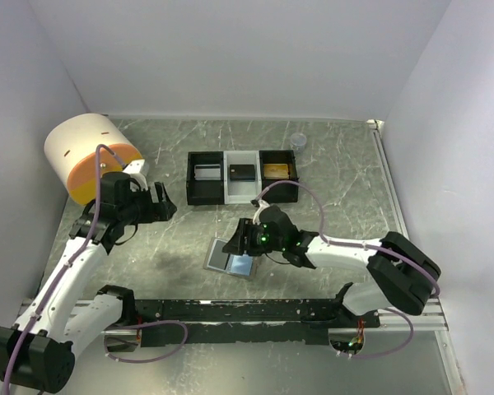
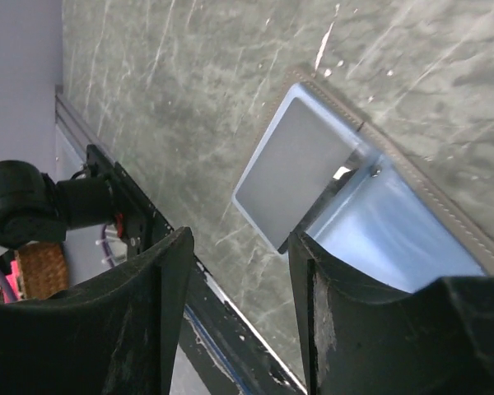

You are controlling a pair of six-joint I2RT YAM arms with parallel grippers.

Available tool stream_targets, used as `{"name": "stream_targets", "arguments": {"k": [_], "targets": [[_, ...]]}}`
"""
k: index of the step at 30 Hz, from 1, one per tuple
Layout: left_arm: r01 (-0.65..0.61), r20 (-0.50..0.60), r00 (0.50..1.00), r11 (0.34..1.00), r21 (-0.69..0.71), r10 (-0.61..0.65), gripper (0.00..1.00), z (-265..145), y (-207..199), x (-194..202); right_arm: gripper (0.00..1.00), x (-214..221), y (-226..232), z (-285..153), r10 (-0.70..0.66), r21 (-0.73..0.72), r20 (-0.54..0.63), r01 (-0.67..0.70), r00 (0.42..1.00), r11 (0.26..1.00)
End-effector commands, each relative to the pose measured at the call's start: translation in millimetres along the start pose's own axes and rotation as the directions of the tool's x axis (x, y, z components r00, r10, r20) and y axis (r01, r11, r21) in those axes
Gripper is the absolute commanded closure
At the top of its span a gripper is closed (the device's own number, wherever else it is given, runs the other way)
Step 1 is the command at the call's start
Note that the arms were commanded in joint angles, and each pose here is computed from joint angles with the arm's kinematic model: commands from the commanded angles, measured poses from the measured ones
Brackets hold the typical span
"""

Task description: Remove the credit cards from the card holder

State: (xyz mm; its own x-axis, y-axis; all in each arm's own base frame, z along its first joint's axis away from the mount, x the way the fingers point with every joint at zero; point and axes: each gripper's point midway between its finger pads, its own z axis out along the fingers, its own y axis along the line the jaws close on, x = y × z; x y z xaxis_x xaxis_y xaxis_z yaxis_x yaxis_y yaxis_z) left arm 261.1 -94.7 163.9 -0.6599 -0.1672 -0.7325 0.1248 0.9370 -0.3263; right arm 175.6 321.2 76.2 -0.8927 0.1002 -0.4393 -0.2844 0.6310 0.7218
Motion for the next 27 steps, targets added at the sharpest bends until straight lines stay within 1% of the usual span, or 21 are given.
{"name": "stream_targets", "arguments": {"k": [1,5,9,11,13,17,19,21,23,27], "targets": [[-0.052,-0.002,0.999,0.989,0.139,0.052,0.10,4,-22,0,0.51,9,6,13,0.033,-0.041,-0.031,-0.034,0.999,0.999],[-0.058,-0.019,0.998,0.981,0.184,0.062,0.09,5,-34,6,0.53,15,-11,19,0.069,0.001,-0.023,-0.069,0.997,0.998],[0.042,-0.053,0.998,0.963,0.267,-0.028,0.12,7,-55,18,0.54,22,-25,19,0.084,0.024,-0.014,-0.083,0.996,0.996],[0.090,-0.080,0.994,0.947,0.309,-0.068,0.13,12,-65,32,0.55,25,-31,19,0.097,0.033,-0.019,-0.097,0.995,0.995],[0.114,-0.107,0.991,0.937,0.331,-0.083,0.17,18,-74,47,0.56,28,-36,21,0.112,0.043,-0.019,-0.111,0.994,0.993],[0.112,-0.166,0.984,0.933,0.341,-0.057,0.23,30,-94,77,0.64,29,-39,19,0.128,0.024,0.004,-0.129,0.992,0.991],[0.098,-0.200,0.979,0.938,0.331,-0.032,0.29,37,-104,89,0.65,28,-38,18,0.134,0.003,0.023,-0.134,0.991,0.991],[0.065,-0.211,0.977,0.943,0.328,0.006,0.32,40,-114,98,0.67,28,-40,20,0.139,0.011,0.017,-0.139,0.990,0.990],[0.043,-0.221,0.975,0.949,0.312,0.029,0.35,46,-118,104,0.71,29,-42,23,0.142,0.022,0.001,-0.142,0.990,0.990],[0.021,-0.258,0.964,0.954,0.298,0.059,0.39,57,-121,119,0.74,29,-41,23,0.150,0.014,0.003,-0.150,0.989,0.989]]}}
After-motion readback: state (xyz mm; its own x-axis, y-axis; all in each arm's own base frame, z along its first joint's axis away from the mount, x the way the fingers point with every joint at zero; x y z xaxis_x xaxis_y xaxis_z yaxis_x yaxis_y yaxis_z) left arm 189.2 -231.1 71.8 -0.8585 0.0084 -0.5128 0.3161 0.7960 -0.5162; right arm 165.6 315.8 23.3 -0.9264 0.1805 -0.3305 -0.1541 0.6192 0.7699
